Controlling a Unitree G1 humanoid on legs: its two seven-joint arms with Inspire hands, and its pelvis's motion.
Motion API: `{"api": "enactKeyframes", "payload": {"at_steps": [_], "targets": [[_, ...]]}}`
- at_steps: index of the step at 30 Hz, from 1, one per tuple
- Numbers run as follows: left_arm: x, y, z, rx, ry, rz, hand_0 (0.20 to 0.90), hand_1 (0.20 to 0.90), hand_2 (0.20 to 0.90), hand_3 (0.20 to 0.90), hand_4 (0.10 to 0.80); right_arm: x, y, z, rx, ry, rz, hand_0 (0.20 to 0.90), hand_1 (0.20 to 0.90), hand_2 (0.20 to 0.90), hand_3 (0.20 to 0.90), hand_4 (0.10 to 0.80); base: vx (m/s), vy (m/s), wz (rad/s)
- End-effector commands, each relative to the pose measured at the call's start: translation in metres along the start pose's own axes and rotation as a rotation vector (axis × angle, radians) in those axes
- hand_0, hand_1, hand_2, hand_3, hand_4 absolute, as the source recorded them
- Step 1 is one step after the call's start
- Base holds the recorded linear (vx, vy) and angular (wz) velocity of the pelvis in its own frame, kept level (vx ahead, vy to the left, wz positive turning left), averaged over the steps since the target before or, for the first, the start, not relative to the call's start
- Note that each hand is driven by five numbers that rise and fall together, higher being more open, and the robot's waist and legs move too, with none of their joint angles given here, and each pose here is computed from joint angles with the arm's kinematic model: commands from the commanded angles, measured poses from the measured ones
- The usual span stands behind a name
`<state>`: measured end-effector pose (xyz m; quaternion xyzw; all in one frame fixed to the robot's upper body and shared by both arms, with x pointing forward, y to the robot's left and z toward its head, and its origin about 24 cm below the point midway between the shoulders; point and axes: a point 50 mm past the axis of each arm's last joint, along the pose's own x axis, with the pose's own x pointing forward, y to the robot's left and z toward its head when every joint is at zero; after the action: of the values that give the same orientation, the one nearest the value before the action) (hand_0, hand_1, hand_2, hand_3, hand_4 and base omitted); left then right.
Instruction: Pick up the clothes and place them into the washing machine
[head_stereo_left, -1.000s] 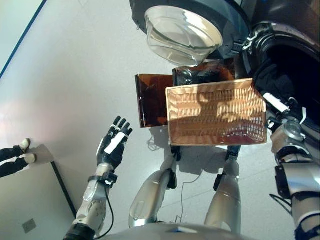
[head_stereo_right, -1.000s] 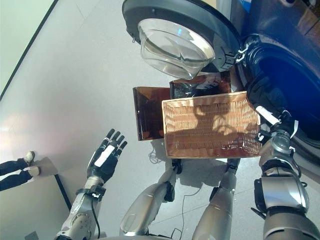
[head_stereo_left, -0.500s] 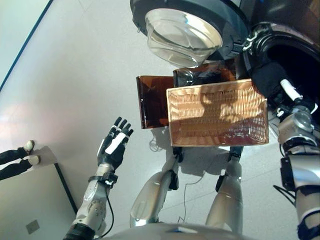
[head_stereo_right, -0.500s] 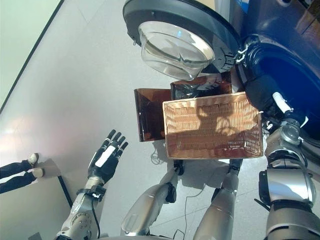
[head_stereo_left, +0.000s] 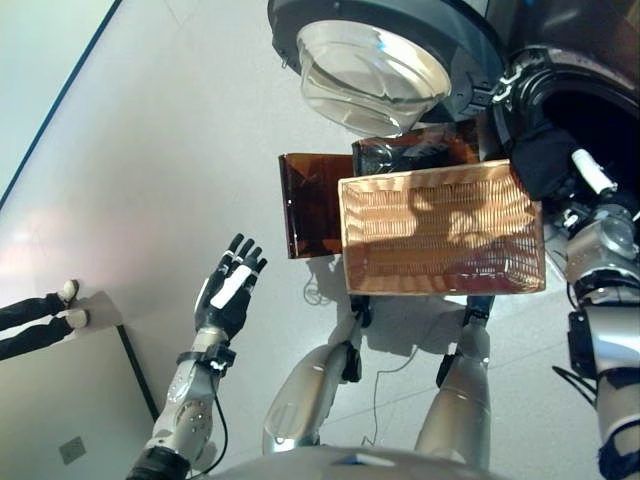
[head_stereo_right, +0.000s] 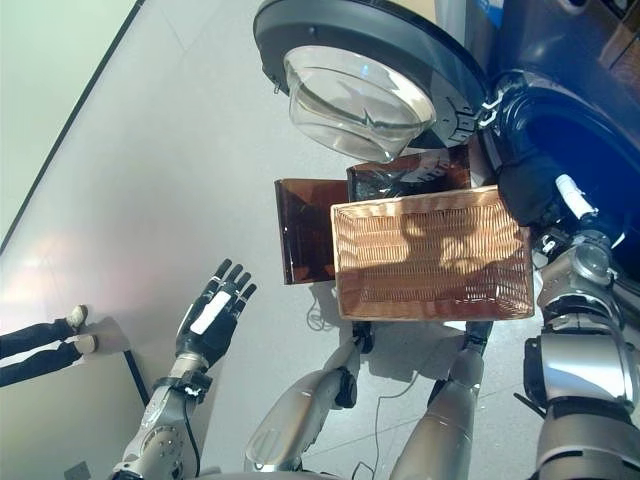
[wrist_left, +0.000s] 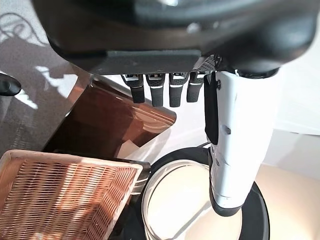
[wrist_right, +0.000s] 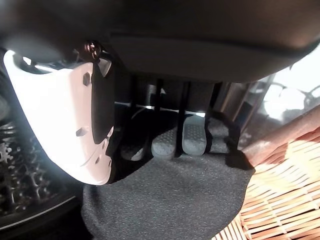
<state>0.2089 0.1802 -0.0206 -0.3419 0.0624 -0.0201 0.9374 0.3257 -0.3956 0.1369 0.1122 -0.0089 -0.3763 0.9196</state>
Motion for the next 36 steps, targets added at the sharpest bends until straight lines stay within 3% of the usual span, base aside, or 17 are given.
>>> {"api": "enactKeyframes", "payload": {"at_steps": [1, 10, 22, 28, 31, 32, 33, 35, 36], "targets": [[-0.007, 0.001, 0.013, 0.039, -0.027, -0.051, 0.900, 0.900, 0.900, 0.900, 0.800, 0.005, -0.005, 0.058, 0.091, -0.209, -0.002, 0.200, 0.200, 0.200, 0.200, 0.300, 0.000, 0.000, 0.00], [-0.008, -0.002, 0.011, 0.009, -0.025, -0.051, 0.900, 0.900, 0.900, 0.900, 0.800, 0.005, -0.018, 0.072, 0.473, -0.259, -0.097, 0.200, 0.200, 0.200, 0.200, 0.300, 0.007, 0.004, -0.02], [-0.013, 0.002, 0.005, -0.006, 0.016, -0.023, 0.900, 0.900, 0.900, 0.900, 0.800, -0.002, -0.050, 0.134, 0.880, -0.458, -0.249, 0.200, 0.200, 0.200, 0.200, 0.300, 0.006, 0.001, -0.01], [-0.015, 0.006, 0.004, 0.008, 0.030, -0.010, 0.900, 0.900, 0.900, 0.900, 0.800, -0.009, -0.059, 0.161, 0.906, -0.545, -0.267, 0.200, 0.200, 0.200, 0.200, 0.300, 0.005, -0.001, 0.00], [-0.015, 0.006, 0.005, 0.021, 0.032, -0.016, 0.900, 0.900, 0.900, 0.900, 0.800, -0.006, -0.056, 0.156, 0.730, -0.510, -0.238, 0.200, 0.200, 0.200, 0.200, 0.300, 0.000, 0.000, 0.00], [-0.014, 0.006, 0.007, 0.031, 0.030, -0.025, 0.900, 0.900, 0.900, 0.900, 0.800, -0.003, -0.053, 0.148, 0.554, -0.468, -0.216, 0.225, 0.225, 0.225, 0.225, 0.318, -0.033, -0.037, -0.01], [-0.013, 0.006, 0.009, 0.044, 0.024, -0.034, 0.900, 0.900, 0.900, 0.900, 0.800, 0.000, -0.051, 0.139, 0.415, -0.425, -0.205, 0.900, 0.900, 0.900, 0.900, 0.800, -0.044, -0.047, -0.02], [-0.012, 0.005, 0.010, 0.047, 0.022, -0.039, 0.900, 0.900, 0.900, 0.900, 0.800, 0.002, -0.048, 0.131, 0.381, -0.391, -0.185, 0.900, 0.900, 0.900, 0.900, 0.800, -0.033, -0.038, -0.02], [-0.010, 0.005, 0.011, 0.051, 0.021, -0.046, 0.900, 0.900, 0.900, 0.900, 0.800, 0.005, -0.044, 0.108, 0.228, -0.310, -0.136, 0.900, 0.900, 0.900, 0.900, 0.800, 0.000, 0.000, 0.00]]}}
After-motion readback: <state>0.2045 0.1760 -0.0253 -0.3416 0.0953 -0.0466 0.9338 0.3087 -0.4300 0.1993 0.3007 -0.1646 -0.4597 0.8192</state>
